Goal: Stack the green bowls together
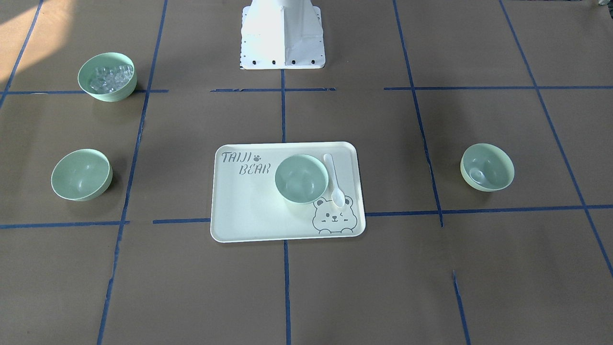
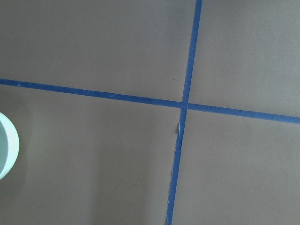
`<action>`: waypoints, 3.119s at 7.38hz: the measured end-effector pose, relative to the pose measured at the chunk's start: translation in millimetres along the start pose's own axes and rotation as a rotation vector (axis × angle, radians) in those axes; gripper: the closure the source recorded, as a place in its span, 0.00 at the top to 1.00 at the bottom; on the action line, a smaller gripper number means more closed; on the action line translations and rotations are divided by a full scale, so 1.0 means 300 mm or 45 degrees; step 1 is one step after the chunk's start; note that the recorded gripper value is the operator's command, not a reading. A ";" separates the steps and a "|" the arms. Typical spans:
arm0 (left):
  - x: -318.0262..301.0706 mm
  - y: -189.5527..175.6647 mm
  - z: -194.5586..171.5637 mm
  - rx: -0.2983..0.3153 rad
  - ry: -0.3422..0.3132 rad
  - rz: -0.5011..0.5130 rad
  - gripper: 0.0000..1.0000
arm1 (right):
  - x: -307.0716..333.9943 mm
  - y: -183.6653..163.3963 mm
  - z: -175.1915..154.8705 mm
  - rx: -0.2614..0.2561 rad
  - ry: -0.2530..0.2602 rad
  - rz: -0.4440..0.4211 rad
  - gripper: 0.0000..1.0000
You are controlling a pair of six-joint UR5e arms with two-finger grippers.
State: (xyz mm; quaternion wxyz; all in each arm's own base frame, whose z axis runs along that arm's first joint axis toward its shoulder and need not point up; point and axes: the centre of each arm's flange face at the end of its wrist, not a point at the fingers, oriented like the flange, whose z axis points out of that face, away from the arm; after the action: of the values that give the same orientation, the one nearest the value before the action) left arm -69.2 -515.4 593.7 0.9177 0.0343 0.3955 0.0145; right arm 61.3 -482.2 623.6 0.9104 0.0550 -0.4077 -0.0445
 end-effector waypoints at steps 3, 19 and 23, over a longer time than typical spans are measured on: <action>0.013 0.004 0.014 -0.006 0.003 0.014 1.00 | 0.002 -0.007 0.004 -0.005 -0.005 0.007 1.00; 0.703 0.082 0.703 0.113 0.041 -0.286 0.35 | -0.144 -0.100 -0.047 0.039 -0.013 -0.012 1.00; 0.722 0.086 0.701 0.111 0.050 -0.289 0.00 | -0.153 -0.113 -0.055 0.046 -0.013 -0.020 1.00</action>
State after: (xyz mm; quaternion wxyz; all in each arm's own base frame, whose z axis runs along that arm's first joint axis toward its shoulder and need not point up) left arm 232.3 -488.9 582.6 0.9032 0.0287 0.4150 -0.1058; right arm 41.9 -509.0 574.4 0.9068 0.0745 -0.4125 -0.0444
